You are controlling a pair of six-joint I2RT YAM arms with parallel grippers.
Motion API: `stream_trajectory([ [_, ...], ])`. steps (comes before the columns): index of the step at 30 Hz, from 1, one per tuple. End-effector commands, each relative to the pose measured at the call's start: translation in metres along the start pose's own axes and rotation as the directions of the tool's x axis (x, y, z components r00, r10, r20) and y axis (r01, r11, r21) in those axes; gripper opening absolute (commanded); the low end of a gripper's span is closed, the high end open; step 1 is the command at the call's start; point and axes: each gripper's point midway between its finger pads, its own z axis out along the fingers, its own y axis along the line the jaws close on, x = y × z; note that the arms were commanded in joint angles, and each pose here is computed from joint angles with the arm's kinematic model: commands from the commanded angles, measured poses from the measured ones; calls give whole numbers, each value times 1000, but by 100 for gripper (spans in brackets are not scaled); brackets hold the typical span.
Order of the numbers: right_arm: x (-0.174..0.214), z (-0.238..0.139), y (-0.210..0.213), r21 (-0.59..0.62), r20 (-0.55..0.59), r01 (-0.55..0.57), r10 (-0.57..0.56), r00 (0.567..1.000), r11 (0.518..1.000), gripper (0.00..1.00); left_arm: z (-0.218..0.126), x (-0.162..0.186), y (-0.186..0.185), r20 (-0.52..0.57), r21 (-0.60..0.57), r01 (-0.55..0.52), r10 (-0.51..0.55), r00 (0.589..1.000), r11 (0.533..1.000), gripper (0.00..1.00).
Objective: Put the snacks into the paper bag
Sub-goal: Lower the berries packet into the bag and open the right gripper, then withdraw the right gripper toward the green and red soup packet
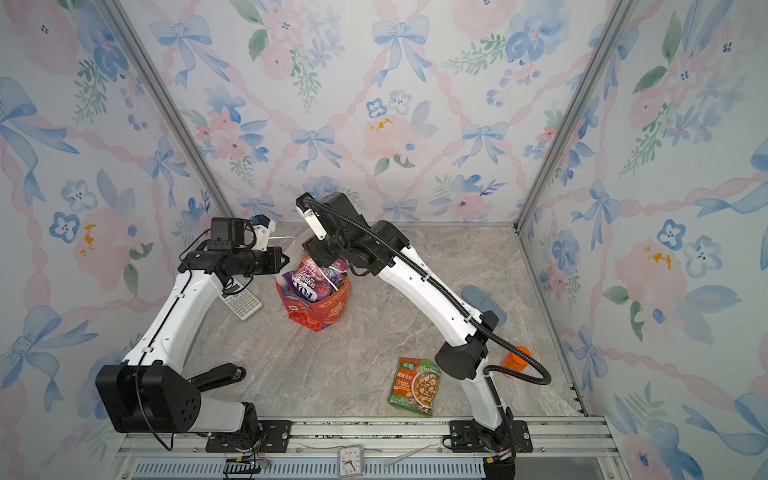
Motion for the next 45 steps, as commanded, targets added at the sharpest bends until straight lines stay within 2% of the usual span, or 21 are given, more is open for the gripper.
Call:
stream_trajectory([
  [1,21,20,0,46,-75,13,-9,997,999,64,2,4,6,-13,-17,6,-7,1000,1000,0],
  [5,33,36,5,40,-113,16,-11,994,999,58,1,5,7,-12,-18,6,-6,1000,1000,0],
  [13,66,80,13,17,-204,9,-5,979,1000,53,0,5,6,-10,-20,2,-2,1000,1000,0],
  [22,95,121,27,-37,-274,-33,21,962,999,51,0,4,7,-10,-21,4,-4,1000,1000,0],
  [30,105,141,33,-73,-292,-80,56,955,994,52,1,5,8,-14,-21,6,-7,1000,1000,0],
  [33,98,137,29,-84,-277,-112,85,957,990,54,2,5,8,-15,-20,7,-7,1000,1000,0],
  [36,74,119,22,-108,-221,-140,114,969,984,59,3,5,9,-17,-22,8,-8,1000,1000,0],
  [41,16,65,10,-133,-55,-143,136,989,981,71,3,4,9,-15,-21,9,-9,1000,1000,0],
  [45,-13,23,-5,-123,45,-143,149,988,982,81,4,4,9,-18,-22,8,-9,1000,1000,0],
])
